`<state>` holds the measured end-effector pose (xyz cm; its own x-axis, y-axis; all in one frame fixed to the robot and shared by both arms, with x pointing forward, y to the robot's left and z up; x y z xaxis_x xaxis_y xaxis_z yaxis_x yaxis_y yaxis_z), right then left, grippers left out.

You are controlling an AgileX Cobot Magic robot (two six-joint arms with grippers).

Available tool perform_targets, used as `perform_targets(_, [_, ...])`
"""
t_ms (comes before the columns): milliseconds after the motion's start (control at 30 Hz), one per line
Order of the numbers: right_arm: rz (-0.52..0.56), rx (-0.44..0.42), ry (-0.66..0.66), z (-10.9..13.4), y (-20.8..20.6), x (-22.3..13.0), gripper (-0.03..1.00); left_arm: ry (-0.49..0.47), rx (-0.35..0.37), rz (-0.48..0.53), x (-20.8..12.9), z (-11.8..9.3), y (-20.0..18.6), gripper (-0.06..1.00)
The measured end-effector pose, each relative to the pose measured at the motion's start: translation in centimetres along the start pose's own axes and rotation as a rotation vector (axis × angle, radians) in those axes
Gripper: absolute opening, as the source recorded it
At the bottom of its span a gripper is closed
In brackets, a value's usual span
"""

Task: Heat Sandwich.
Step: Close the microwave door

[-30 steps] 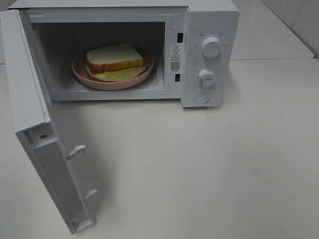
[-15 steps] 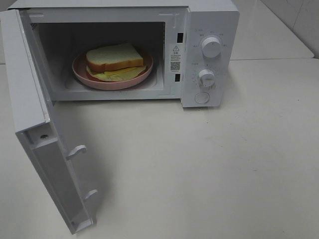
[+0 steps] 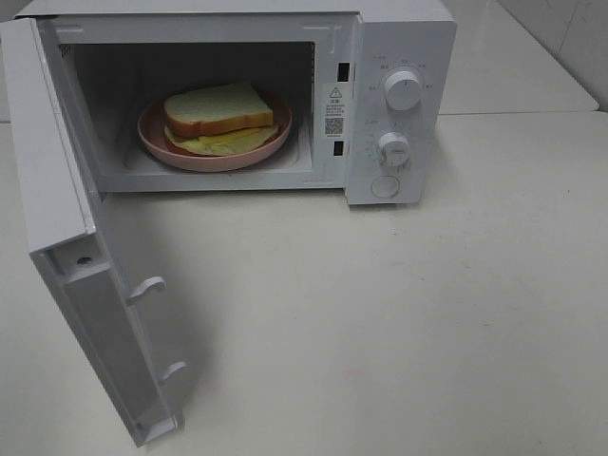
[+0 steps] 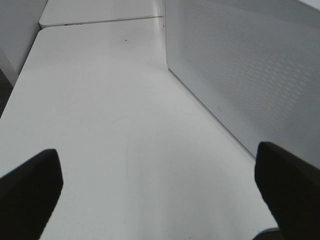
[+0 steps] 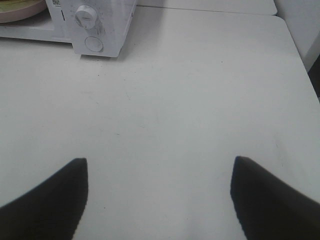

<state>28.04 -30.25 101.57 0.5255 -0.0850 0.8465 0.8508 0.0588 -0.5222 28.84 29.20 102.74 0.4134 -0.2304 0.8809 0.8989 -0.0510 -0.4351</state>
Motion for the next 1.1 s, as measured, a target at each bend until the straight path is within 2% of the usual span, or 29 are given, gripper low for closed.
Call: perform_targets(1100, [0.000,0.000,0.001,0.00,0.00,0.00,0.76,0.000,0.000,0.000,0.00,0.00,0.00,0.99])
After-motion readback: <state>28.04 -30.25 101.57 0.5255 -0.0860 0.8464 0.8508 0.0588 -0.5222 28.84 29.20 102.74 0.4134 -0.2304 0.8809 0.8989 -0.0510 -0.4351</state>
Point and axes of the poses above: a point on each arm's last joint axis where the gripper is mounted, y pointing out along that axis toward the gripper, z along the wrist's bending axis when the last joint is at zero, x = y × z, the point moved 6 cm from there along y, pointing out along that axis toward the gripper, and after that the axes turned 9 degrees about y, right-handed, at the moved point
